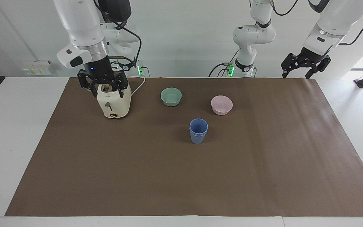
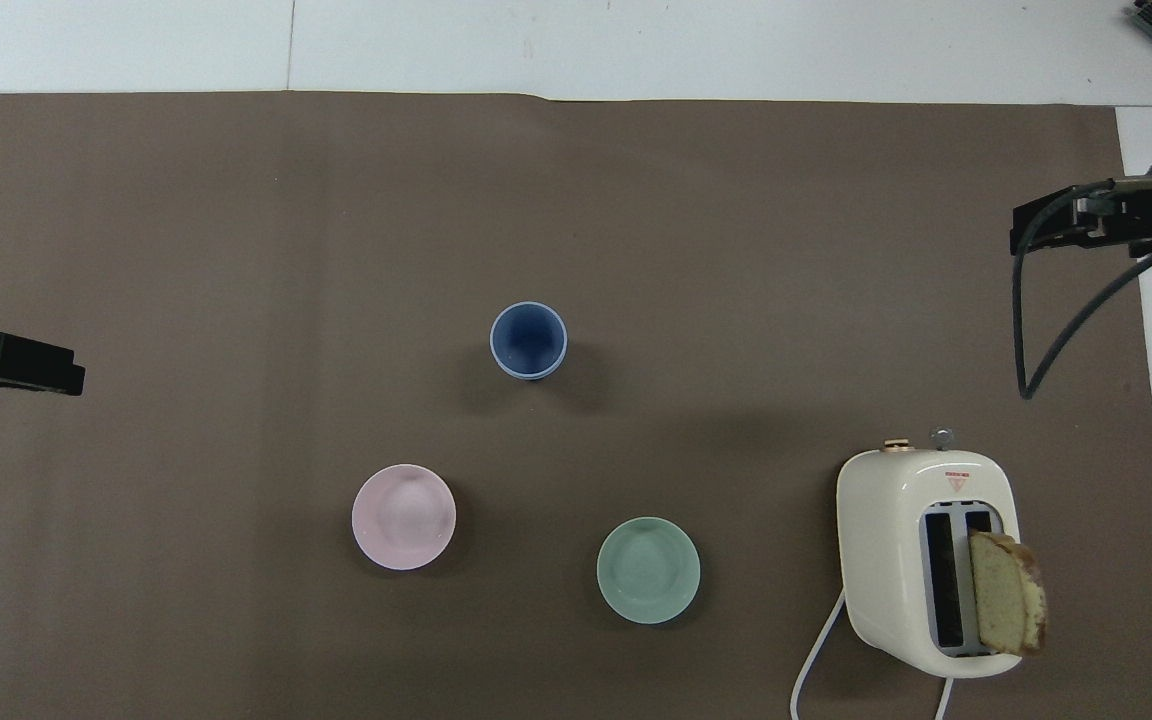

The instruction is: Stack blue cups with both arms

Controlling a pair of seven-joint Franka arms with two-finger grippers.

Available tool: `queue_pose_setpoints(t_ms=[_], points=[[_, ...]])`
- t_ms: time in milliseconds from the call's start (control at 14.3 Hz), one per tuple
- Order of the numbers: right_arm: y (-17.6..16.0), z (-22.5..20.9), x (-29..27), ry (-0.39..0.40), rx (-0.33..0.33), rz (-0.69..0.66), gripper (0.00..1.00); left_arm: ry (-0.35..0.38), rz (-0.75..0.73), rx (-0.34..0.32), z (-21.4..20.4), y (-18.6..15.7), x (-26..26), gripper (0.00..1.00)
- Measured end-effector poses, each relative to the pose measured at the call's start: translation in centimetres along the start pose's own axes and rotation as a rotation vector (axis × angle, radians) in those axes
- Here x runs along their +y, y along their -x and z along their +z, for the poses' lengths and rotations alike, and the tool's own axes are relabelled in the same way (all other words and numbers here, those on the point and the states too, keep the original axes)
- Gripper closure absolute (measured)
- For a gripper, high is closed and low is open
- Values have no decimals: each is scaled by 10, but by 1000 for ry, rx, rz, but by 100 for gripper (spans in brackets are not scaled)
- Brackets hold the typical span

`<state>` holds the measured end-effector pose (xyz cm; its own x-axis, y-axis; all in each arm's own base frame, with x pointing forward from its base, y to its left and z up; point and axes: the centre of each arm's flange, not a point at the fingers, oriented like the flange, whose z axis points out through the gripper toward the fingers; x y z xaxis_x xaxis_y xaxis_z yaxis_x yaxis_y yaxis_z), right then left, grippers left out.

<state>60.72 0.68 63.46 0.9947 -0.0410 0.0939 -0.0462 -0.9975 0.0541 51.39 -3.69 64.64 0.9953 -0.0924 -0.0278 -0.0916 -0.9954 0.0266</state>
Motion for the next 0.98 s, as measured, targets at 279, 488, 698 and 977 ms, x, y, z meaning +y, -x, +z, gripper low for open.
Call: queue_pose_setpoints(t_ms=[279, 488, 698, 977], points=[[10, -22, 3, 15, 23, 2, 0, 0, 1, -1, 0, 0, 0, 0], [19, -36, 5, 17, 34, 6, 0, 0, 1, -1, 0, 0, 0, 0], [20, -37, 5, 18, 29, 6, 0, 0, 1, -1, 0, 0, 0, 0], [22, -35, 3, -2, 15, 6, 0, 0, 1, -1, 0, 0, 0, 0]])
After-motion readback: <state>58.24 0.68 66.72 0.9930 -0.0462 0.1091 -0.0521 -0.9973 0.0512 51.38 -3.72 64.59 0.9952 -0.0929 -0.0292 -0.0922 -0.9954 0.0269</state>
